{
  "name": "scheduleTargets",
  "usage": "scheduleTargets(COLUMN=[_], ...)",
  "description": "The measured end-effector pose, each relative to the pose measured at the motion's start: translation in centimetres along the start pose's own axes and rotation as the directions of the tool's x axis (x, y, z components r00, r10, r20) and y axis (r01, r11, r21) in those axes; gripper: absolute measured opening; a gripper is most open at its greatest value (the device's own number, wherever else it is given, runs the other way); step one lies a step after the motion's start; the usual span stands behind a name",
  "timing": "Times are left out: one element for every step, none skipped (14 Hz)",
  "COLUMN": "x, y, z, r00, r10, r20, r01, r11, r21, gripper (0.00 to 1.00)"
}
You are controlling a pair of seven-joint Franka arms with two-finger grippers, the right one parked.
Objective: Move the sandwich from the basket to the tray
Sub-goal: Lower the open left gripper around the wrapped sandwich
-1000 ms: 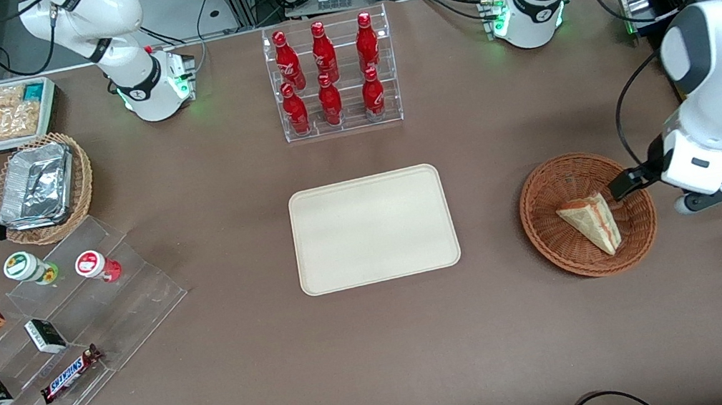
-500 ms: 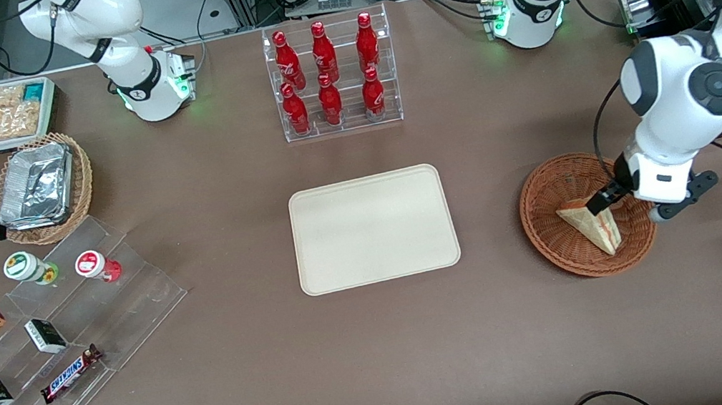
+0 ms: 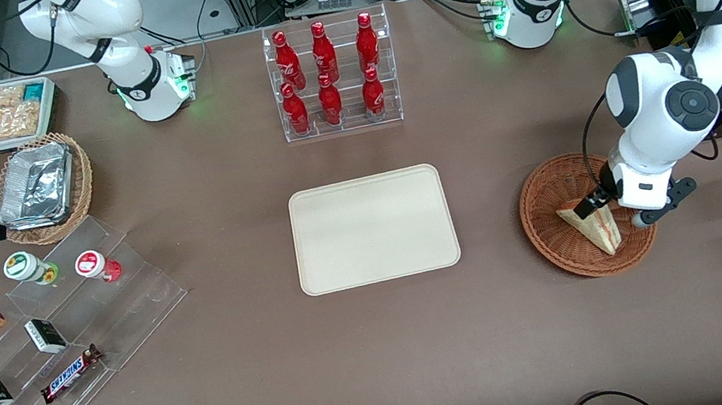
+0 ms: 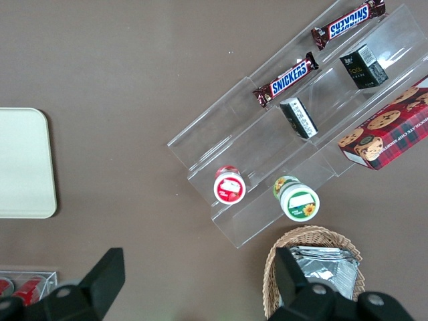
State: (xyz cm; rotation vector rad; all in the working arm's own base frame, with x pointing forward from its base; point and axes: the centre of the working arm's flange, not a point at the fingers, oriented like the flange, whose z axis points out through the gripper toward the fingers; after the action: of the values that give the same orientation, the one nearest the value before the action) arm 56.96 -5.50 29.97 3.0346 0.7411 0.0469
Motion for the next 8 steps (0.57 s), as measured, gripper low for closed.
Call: scheduleTargets(x=[-0.1,-0.1,0.0,0.0,0.0,0.0,0.1,0.1], y=[-0.1,-0.1,-0.1,-0.1,-0.2,-0.2,-0.2,-0.2], z=[0.5,0.9,1.3,1.7,2.2,2.5,2.8,2.9], r00=[1.0,1.0,1.0,1.0,1.0,1.0,1.0,1.0], r10=[0.0,-0.001,-0.001,-0.002,-0.003,-0.003,-0.004,-0.005], r20=[0.001,0.0,-0.004,-0.002,0.001,0.002,0.003,0.004], r01=[0.0,0.001,0.001,0.002,0.003,0.003,0.004,0.005], r11=[1.0,1.0,1.0,1.0,1.0,1.0,1.0,1.0], r21=[0.001,-0.001,-0.004,-0.003,-0.001,0.0,0.0,0.001], gripper=[1.0,1.0,1.0,1.0,1.0,1.0,1.0,0.99])
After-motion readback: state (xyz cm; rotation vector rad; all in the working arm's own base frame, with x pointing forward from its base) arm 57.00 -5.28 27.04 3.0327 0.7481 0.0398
